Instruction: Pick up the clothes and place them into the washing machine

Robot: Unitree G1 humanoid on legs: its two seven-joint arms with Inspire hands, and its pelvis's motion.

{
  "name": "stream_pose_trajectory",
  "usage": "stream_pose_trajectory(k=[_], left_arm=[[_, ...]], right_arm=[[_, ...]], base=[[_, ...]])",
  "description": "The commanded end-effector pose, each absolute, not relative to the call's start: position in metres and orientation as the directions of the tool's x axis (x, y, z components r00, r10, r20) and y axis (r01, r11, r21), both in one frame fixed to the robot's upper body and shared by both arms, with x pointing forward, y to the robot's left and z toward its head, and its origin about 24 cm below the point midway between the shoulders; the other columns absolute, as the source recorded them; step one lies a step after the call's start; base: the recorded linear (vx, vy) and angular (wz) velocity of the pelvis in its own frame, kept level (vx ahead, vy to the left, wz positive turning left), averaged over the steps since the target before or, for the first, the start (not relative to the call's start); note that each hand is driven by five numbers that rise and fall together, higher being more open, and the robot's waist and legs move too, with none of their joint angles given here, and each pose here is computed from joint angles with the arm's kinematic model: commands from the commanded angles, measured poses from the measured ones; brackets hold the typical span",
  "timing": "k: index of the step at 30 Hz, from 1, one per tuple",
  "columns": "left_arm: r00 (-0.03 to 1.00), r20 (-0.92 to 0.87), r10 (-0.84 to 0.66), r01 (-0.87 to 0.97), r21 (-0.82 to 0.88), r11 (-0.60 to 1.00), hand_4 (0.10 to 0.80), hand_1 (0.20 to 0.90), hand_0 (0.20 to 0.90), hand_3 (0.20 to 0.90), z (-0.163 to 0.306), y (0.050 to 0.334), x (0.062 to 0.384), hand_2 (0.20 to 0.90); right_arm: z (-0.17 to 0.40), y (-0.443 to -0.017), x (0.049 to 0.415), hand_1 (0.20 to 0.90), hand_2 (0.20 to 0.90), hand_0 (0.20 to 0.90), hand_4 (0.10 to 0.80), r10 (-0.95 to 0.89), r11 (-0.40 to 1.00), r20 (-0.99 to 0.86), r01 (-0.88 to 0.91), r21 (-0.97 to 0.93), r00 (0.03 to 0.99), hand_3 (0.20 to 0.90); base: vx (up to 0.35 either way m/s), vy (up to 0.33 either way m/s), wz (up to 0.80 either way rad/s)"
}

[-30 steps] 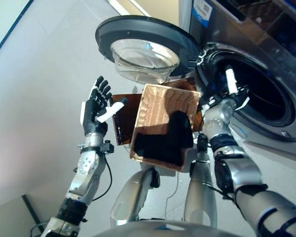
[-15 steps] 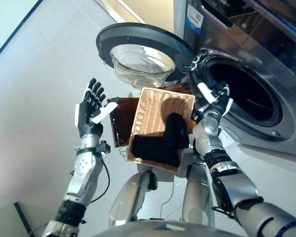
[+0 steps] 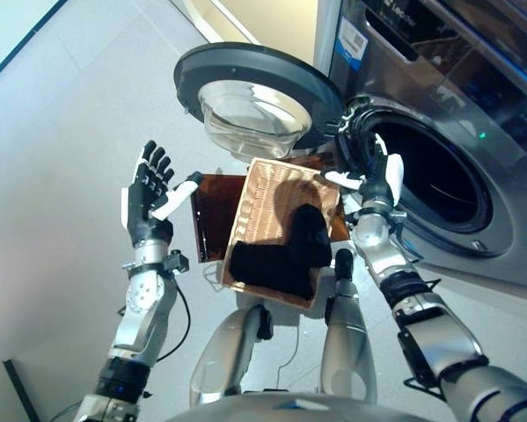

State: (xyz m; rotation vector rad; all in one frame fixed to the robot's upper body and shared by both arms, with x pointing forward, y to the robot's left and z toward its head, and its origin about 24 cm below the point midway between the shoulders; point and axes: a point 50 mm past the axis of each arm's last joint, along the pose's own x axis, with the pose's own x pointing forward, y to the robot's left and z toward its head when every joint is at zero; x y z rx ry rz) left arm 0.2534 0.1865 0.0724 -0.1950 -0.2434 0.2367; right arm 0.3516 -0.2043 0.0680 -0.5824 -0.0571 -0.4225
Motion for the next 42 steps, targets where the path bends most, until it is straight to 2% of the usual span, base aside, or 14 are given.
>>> stream_pose_trajectory(k=[1,5,6,9,10,20,28,42], left_arm=[[0.846,0.435,0.307,-0.215,-0.247,0.945,0.800,0.900,0.900,0.900,0.111,0.198,0.249,0.900],[0.844,0.442,0.304,-0.215,-0.242,0.946,0.800,0.900,0.900,0.900,0.111,0.198,0.250,0.900],[0.845,0.447,0.295,-0.204,-0.242,0.949,0.800,0.900,0.900,0.900,0.112,0.198,0.250,0.900],[0.846,0.453,0.280,-0.189,-0.237,0.953,0.800,0.900,0.900,0.900,0.113,0.198,0.251,0.900],[0.849,0.454,0.271,-0.181,-0.232,0.956,0.800,0.900,0.900,0.900,0.113,0.197,0.251,0.900],[0.847,0.476,0.238,-0.142,-0.228,0.963,0.800,0.900,0.900,0.900,0.118,0.192,0.254,0.900],[0.847,0.484,0.221,-0.129,-0.216,0.968,0.800,0.900,0.900,0.900,0.121,0.191,0.256,0.900],[0.840,0.524,0.144,-0.069,-0.161,0.985,0.800,0.900,0.900,0.900,0.131,0.184,0.255,0.900]], right_arm=[[0.092,-0.189,0.360,0.900,0.900,0.900,0.800,-0.238,0.686,0.314,0.388,-0.615,0.919,0.900],[0.088,-0.187,0.359,0.900,0.900,0.900,0.800,-0.132,0.577,0.302,0.321,-0.751,0.944,0.900],[0.084,-0.186,0.360,0.900,0.900,0.900,0.800,-0.064,0.473,0.274,0.271,-0.838,0.960,0.900],[0.083,-0.183,0.362,0.900,0.900,0.900,0.800,0.001,0.402,0.248,0.226,-0.887,0.969,0.900],[0.081,-0.180,0.363,0.900,0.900,0.900,0.800,0.049,0.323,0.233,0.205,-0.924,0.971,0.900],[0.067,-0.159,0.364,0.900,0.900,0.900,0.800,0.185,0.154,0.121,0.093,-0.984,0.975,0.900],[0.052,-0.138,0.359,0.900,0.900,0.900,0.800,0.278,0.078,0.021,-0.001,-0.997,0.960,0.900],[0.043,-0.127,0.363,0.900,0.900,0.900,0.800,0.350,-0.156,-0.135,-0.084,-0.984,0.927,0.900]], base=[[0.000,0.000,0.00],[0.000,0.000,0.00],[0.000,0.000,0.00],[0.000,0.000,0.00],[0.000,0.000,0.00],[0.000,0.000,0.00],[0.000,0.000,0.00],[-0.015,-0.004,0.02]])
